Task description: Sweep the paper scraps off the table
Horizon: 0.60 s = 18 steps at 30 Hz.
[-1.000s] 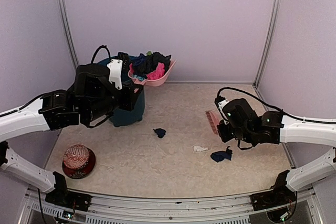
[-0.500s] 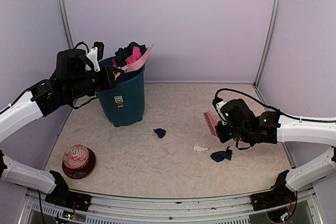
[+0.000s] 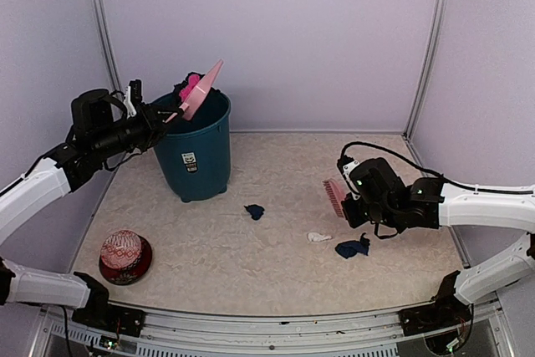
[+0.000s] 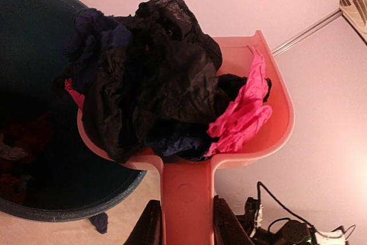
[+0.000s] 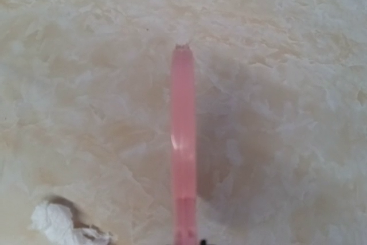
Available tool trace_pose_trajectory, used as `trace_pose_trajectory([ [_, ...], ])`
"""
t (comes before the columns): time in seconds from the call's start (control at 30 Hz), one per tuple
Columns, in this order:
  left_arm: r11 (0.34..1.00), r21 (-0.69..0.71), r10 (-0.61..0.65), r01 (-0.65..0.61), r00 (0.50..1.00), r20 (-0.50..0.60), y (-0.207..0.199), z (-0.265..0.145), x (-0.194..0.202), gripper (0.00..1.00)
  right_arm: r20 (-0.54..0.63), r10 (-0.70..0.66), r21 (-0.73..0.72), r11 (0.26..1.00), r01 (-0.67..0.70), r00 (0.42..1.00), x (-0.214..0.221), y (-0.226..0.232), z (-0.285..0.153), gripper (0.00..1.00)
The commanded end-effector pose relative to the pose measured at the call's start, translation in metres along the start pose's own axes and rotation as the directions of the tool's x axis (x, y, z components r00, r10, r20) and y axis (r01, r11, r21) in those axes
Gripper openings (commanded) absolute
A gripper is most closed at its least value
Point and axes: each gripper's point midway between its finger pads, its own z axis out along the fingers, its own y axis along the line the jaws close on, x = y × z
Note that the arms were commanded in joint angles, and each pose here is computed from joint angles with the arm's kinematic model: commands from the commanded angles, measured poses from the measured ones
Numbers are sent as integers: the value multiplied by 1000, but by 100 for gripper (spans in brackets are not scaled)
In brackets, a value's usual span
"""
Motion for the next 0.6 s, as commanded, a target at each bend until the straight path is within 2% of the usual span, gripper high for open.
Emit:
trace_pose_trajectory([
  [0.0, 967, 219, -125, 127, 992, -25, -29, -7, -11, 0, 15, 28, 4, 1000, -28, 999, -1, -2, 3, 0],
  [0.33, 835, 395, -376, 383, 921, -100, -36, -9, -19, 0, 17, 38, -1, 999, -38, 999, 0, -1, 4, 0],
  [0.57, 745, 462, -513, 482, 856, -65, -35, -24, -30, 0, 29, 51, -13, 999, -51, 998, -1, 0, 3, 0],
])
